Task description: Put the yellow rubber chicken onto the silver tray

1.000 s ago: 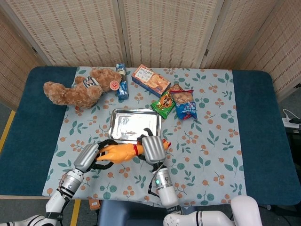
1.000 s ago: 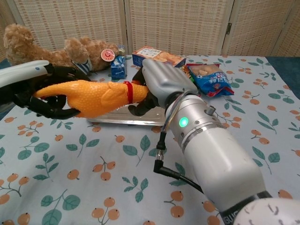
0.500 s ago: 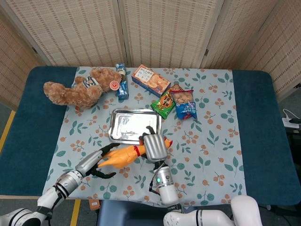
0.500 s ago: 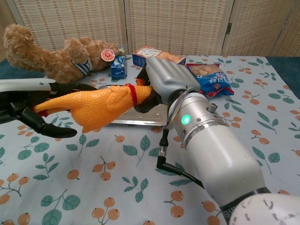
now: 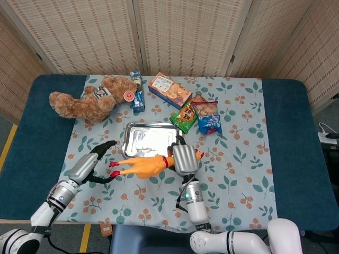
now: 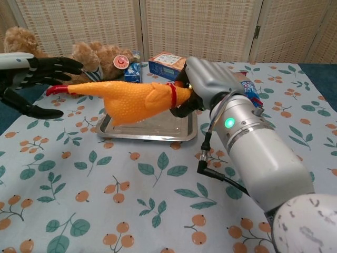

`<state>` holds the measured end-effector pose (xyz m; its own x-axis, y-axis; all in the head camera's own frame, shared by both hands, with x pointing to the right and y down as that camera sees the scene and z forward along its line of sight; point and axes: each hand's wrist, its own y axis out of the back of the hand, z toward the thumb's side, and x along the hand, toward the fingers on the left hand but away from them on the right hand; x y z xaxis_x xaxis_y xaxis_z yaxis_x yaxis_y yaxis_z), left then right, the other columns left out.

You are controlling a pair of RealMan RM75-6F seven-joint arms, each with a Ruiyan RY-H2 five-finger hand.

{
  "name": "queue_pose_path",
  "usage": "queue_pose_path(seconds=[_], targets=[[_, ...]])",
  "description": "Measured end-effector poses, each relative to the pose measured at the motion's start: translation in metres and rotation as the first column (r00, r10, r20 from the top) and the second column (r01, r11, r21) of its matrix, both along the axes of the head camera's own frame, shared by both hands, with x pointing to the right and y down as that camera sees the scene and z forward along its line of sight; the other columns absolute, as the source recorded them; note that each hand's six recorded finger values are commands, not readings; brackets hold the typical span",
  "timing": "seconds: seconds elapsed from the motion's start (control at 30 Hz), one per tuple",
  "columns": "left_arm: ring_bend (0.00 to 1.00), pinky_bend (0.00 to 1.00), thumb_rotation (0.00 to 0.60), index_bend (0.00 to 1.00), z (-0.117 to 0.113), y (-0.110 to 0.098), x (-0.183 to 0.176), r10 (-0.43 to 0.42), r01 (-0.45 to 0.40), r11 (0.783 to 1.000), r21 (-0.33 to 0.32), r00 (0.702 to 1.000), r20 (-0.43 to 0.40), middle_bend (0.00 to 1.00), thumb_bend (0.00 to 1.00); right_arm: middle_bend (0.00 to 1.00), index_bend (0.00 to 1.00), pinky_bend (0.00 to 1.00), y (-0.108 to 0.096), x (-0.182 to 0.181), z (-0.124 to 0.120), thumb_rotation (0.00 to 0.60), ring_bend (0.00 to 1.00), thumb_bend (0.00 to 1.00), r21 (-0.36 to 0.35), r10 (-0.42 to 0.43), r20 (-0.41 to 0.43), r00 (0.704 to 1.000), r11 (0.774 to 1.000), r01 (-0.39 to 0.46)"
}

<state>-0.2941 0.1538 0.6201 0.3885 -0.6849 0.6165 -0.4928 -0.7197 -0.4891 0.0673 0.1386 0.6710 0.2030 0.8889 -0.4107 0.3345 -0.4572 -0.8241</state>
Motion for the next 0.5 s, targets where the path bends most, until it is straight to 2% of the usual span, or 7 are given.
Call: queue_pose_path(seconds=[0.27, 0.5], targets=[[0.00, 0.00, 0.600, 0.00, -0.001, -0.015, -0.074, -0.100, 0.078, 0.988, 0.134, 0.981, 0.166, 0.00, 0.25, 0.57, 0.89, 0.67, -0.013, 0.016, 0.012, 0.600, 0.58, 0.27, 0.001, 0.026, -0.039, 0.999, 1.000, -0.026], [0.00, 0.00, 0.600, 0.00, -0.011, -0.005, -0.120, -0.144, 0.101, 0.977, 0.190, 0.963, 0.228, 0.00, 0.25, 0.57, 0.89, 0.67, -0.026, 0.022, 0.031, 0.600, 0.58, 0.27, 0.008, 0.046, -0.091, 0.995, 0.999, -0.045]])
